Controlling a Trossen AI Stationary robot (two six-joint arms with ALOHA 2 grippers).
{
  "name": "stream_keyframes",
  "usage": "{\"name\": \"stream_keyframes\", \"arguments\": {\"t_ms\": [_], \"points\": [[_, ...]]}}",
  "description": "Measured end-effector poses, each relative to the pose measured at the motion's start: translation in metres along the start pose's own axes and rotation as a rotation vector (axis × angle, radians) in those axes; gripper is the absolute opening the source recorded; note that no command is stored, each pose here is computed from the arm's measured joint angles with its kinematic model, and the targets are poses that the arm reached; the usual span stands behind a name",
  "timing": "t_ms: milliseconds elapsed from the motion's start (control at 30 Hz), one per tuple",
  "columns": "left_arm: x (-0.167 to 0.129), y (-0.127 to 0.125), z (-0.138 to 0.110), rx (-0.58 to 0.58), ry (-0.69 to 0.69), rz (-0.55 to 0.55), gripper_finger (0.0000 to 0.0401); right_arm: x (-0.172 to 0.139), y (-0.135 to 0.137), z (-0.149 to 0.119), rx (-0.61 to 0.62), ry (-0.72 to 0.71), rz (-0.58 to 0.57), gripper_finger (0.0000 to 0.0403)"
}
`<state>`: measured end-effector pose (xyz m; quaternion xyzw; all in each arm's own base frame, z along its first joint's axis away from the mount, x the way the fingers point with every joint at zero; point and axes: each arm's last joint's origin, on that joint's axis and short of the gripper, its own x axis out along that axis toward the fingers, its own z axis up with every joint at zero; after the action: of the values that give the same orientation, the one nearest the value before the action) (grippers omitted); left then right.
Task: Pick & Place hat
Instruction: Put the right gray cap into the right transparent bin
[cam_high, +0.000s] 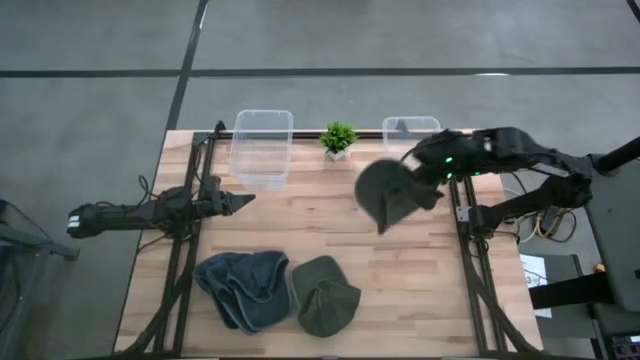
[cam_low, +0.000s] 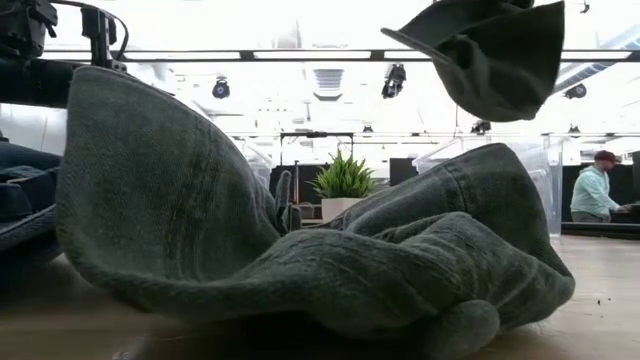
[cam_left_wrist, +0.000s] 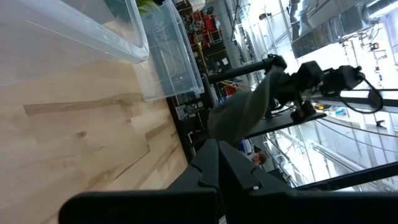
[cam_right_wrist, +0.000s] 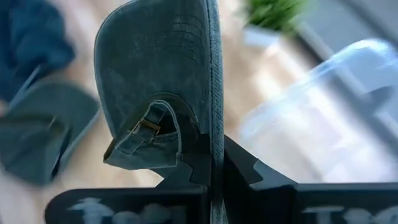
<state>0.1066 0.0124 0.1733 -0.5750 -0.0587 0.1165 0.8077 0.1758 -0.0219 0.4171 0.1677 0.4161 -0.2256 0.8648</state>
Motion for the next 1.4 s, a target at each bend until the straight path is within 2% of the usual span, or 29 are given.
{"name": "stream_keyframes", "arguments": {"t_ms": [233, 433, 600, 767, 1400], "points": [[0.000, 0.000, 0.000, -0.001, 0.000, 0.000, 0.0000, -0.038, -0.020, 0.003, 0.067, -0.211, -0.174, 0.0008], [0.000, 0.000, 0.000, -0.002, 0.001, -0.001, 0.0000, -0.058, -0.033, 0.006, 0.070, -0.301, -0.355, 0.0008], [0.000, 0.000, 0.000, -0.003, 0.001, 0.000, 0.0000, -0.068, -0.040, 0.012, 0.062, -0.355, -0.453, 0.0008], [0.000, 0.000, 0.000, -0.003, 0.001, -0.001, 0.0000, -0.072, -0.047, 0.017, 0.081, -0.384, -0.490, 0.0008], [0.000, 0.000, 0.000, -0.003, 0.003, -0.001, 0.0000, -0.083, -0.051, 0.025, 0.099, -0.447, -0.501, 0.0008]]}}
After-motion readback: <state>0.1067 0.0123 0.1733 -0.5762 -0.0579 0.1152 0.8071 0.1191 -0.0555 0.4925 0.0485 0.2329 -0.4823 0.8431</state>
